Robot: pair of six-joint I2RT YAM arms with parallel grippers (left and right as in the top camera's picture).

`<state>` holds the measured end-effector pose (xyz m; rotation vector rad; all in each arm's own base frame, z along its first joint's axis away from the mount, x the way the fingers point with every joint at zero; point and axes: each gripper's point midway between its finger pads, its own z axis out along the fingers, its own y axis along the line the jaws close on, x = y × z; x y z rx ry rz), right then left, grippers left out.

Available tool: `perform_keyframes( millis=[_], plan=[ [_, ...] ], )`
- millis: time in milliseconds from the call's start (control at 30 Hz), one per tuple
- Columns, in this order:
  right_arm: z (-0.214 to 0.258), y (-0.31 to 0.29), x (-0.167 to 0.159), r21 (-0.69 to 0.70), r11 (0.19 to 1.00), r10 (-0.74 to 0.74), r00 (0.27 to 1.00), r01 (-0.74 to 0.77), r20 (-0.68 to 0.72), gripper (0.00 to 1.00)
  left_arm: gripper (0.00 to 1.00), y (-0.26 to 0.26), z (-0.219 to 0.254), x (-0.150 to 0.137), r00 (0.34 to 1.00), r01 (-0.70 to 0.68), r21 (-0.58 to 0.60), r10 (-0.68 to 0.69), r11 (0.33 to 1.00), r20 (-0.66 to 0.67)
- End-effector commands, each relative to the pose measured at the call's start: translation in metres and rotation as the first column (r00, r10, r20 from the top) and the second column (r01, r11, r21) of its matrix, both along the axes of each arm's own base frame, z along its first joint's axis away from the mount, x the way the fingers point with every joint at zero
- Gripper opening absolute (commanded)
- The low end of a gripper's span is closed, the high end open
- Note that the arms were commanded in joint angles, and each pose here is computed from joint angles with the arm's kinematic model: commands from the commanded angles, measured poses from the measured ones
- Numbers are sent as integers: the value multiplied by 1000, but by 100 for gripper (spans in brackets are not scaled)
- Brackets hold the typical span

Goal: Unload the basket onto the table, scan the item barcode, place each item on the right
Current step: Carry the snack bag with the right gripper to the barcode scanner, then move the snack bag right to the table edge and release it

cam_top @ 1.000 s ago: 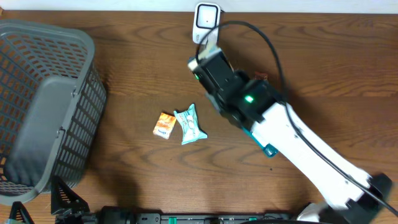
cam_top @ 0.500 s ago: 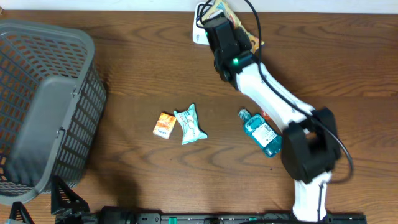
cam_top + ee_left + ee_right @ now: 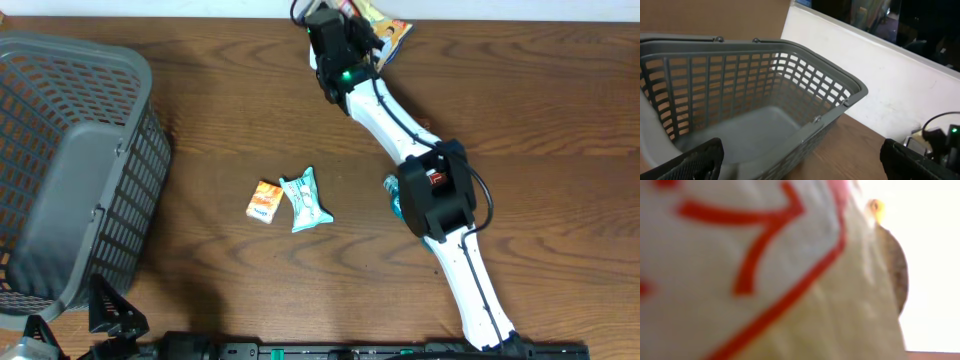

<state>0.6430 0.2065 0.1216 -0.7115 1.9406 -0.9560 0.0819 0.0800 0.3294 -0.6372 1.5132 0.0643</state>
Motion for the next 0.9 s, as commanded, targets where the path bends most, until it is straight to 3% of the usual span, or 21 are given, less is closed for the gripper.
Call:
perform_keyframes(
  millis=[0,333,633,867],
  plan=[
    [25,-9,5,-57,998,-30,999,32,45,1,100,2,1,0,1000,-8,21,8,1000,-3],
    [10,-38,19,-70,997,-38,999,39,21,1,100,2,1,0,1000,-8,21,8,1000,-2],
    [-4,-29,25,-35,999,14,1000,-13,13,1,100,2,1,0,1000,-8,21,8,1000,-2],
    [5,-29,19,-40,999,-35,999,36,37,1,100,2,1,0,1000,-8,22,8,1000,-2]
  ],
)
